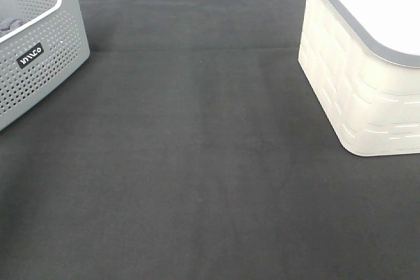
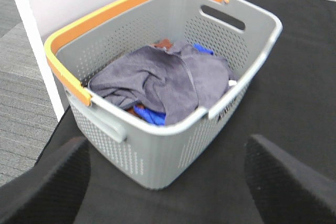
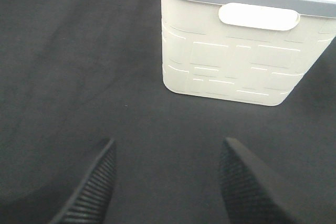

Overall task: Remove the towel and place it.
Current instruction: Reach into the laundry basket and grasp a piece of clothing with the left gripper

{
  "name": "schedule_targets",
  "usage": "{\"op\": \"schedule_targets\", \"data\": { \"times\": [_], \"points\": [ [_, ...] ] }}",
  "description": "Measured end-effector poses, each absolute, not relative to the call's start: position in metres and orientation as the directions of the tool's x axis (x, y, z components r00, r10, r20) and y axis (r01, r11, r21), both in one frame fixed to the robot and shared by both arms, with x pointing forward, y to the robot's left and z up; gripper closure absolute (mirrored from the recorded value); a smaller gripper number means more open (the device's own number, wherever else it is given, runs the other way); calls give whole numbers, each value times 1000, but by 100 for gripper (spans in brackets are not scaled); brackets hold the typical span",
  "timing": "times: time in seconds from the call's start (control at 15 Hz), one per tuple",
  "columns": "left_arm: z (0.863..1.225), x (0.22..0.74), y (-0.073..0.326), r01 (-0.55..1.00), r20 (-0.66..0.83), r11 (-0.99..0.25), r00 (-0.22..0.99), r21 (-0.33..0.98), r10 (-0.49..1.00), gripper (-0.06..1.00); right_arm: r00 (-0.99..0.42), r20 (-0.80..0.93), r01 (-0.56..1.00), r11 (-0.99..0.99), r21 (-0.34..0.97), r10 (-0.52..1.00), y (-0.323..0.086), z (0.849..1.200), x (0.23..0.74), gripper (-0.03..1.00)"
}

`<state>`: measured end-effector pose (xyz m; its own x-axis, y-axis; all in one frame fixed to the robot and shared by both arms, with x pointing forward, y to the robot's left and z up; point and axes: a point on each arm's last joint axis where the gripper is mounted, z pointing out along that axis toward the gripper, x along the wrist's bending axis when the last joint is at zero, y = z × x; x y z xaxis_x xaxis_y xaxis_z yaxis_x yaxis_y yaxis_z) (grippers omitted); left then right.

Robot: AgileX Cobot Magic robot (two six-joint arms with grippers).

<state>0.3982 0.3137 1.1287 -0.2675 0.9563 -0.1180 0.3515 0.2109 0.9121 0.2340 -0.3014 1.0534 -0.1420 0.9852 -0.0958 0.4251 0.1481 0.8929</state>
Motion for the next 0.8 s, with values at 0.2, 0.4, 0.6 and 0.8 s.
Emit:
{"op": "schedule_targets", "data": {
  "times": [0.2,0.4,0.6,0.8],
  "points": [
    [1129,453,316,296,-239,369,-394,881,887,19,-142,-96,425,148,893,985,-301,1053,234,38],
    [1126,487,314,240,-331,458,-427,856,842,19,-142,-96,425,148,893,985,-301,1053,234,38],
    [1119,530,313,169,-445,580,-487,797,752,19,-142,-96,425,148,893,985,-301,1053,234,38],
    [1111,570,312,88,-546,677,-522,730,656,19,-142,-96,425,148,893,985,-301,1053,234,38]
  ]
}}
